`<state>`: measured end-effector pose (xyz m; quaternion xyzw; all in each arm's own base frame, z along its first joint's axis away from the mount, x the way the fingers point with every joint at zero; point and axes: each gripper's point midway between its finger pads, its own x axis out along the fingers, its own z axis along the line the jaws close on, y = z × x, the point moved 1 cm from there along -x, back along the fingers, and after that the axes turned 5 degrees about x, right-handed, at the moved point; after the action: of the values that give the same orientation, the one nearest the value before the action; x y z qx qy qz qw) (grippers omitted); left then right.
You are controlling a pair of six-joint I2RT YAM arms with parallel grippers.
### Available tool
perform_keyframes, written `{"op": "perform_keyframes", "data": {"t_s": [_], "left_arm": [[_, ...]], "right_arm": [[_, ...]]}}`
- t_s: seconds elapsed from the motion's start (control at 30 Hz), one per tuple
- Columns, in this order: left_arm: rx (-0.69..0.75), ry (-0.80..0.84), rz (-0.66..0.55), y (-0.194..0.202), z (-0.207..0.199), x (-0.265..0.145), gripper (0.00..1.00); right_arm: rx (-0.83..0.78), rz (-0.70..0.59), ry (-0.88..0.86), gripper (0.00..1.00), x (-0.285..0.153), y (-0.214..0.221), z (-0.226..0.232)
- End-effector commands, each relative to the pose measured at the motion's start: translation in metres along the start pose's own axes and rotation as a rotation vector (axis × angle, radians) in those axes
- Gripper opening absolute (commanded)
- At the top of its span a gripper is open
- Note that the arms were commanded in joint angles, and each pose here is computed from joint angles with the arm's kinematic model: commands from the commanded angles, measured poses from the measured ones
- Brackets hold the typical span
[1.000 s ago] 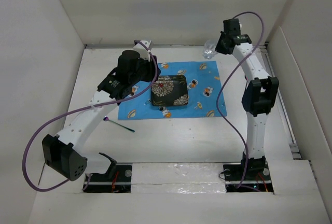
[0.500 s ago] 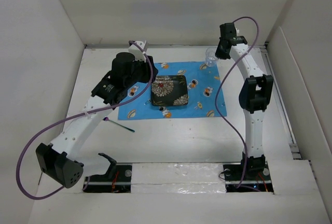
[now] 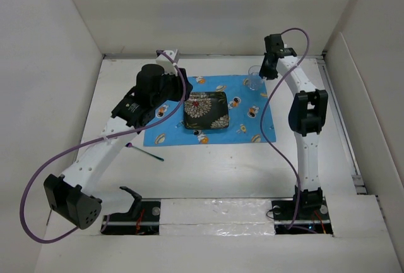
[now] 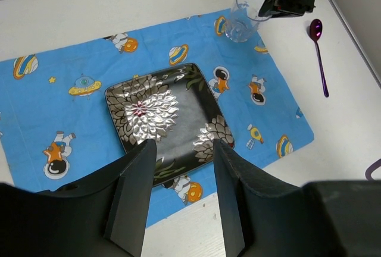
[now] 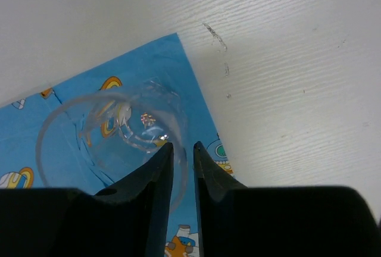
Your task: Set the dinner table for one person
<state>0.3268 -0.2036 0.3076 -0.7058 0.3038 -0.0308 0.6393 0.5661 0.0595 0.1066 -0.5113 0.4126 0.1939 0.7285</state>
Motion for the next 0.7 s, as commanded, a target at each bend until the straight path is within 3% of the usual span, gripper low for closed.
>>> {"op": "perform_keyframes", "data": {"t_s": [0.0, 0.1, 0.37, 0.43, 0.47, 0.5, 0.53, 0.57, 0.6, 0.63, 0.67], "left_arm": [[-0.014, 0.006, -0.020, -0.001, -0.001, -0.002, 0.40], [-0.017, 0.008, -0.022, -0.001, -0.002, -0.003, 0.40], [0.004, -0.019, -0.034, -0.007, 0.003, -0.005, 0.39], [0.026, -0.058, -0.036, -0.012, 0.009, -0.006, 0.34], [0.036, -0.084, -0.031, -0.013, 0.014, -0.003, 0.31], [0.046, -0.112, -0.036, -0.018, 0.018, -0.003, 0.22], [0.050, -0.110, -0.044, -0.022, 0.017, -0.004, 0.18], [0.053, -0.118, -0.046, -0.024, 0.018, -0.003, 0.13], [0.054, -0.121, -0.057, -0.027, 0.018, -0.003, 0.02], [0.054, -0.117, -0.071, -0.033, 0.017, -0.005, 0.00], [0.055, -0.110, -0.077, -0.035, 0.016, -0.005, 0.00]], "right_arm": [[0.018, -0.054, -0.038, 0.32, -0.019, -0.025, 0.006], [0.041, -0.082, -0.076, 0.42, -0.035, -0.042, 0.004], [0.112, -0.151, -0.163, 0.52, -0.093, -0.080, -0.022], [0.140, -0.234, -0.244, 0.53, -0.131, -0.101, -0.027], [0.141, -0.189, -0.267, 0.53, -0.126, -0.085, -0.033], [0.169, -0.287, -0.302, 0.48, -0.156, -0.106, -0.045], [0.180, -0.305, -0.302, 0.38, -0.159, -0.104, -0.053], [0.192, -0.254, -0.267, 0.29, -0.136, -0.076, -0.068], [0.206, -0.306, -0.282, 0.11, -0.138, -0.081, -0.073], [0.243, -0.301, -0.260, 0.00, -0.132, -0.075, -0.088], [0.261, -0.302, -0.249, 0.00, -0.133, -0.069, -0.098]]}}
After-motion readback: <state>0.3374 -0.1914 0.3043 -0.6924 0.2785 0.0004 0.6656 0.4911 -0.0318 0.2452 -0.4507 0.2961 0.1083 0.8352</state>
